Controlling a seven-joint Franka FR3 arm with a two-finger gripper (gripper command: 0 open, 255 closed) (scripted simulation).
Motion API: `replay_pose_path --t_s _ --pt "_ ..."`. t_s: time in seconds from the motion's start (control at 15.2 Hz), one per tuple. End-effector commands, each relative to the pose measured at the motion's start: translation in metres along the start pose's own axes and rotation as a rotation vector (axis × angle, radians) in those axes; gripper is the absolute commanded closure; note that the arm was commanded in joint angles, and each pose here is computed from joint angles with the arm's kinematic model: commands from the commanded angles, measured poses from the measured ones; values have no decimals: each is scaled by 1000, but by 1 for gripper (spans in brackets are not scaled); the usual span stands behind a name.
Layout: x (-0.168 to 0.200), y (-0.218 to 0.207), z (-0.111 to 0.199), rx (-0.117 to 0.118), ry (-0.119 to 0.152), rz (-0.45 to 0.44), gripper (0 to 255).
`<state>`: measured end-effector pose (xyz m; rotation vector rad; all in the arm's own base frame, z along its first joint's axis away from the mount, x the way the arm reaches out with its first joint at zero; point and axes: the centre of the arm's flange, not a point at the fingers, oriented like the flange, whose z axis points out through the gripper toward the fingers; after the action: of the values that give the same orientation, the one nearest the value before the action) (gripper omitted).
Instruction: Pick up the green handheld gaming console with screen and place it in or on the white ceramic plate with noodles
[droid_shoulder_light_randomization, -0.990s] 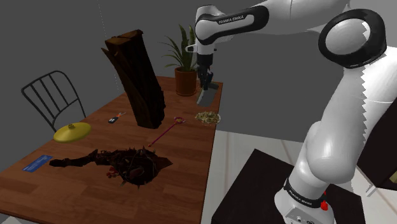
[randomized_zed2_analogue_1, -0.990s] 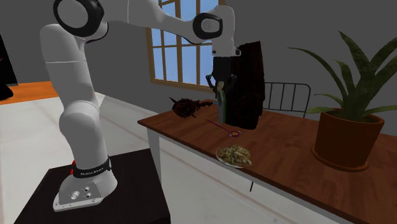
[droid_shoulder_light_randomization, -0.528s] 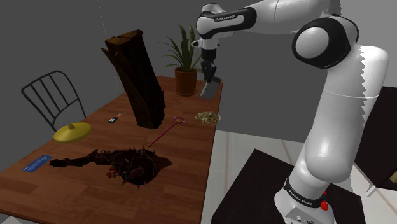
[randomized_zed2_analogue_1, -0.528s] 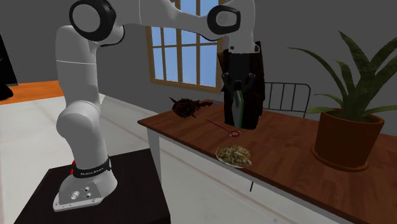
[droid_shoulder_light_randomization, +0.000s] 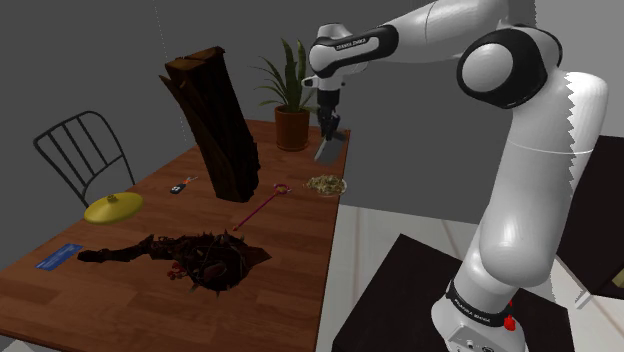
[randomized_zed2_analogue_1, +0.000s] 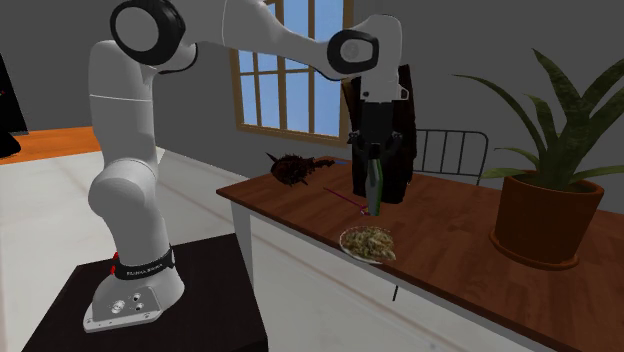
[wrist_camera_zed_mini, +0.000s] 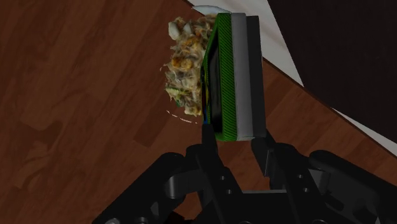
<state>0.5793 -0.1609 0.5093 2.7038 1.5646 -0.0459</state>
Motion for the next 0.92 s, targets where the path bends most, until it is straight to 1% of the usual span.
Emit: replay_pose_path --t_s 0.0,0.73,0.86 --pt "0 1 11 -1 0 0 255" --pt "2 1 71 -1 0 0 255" --pt "2 1 71 -1 0 0 255"
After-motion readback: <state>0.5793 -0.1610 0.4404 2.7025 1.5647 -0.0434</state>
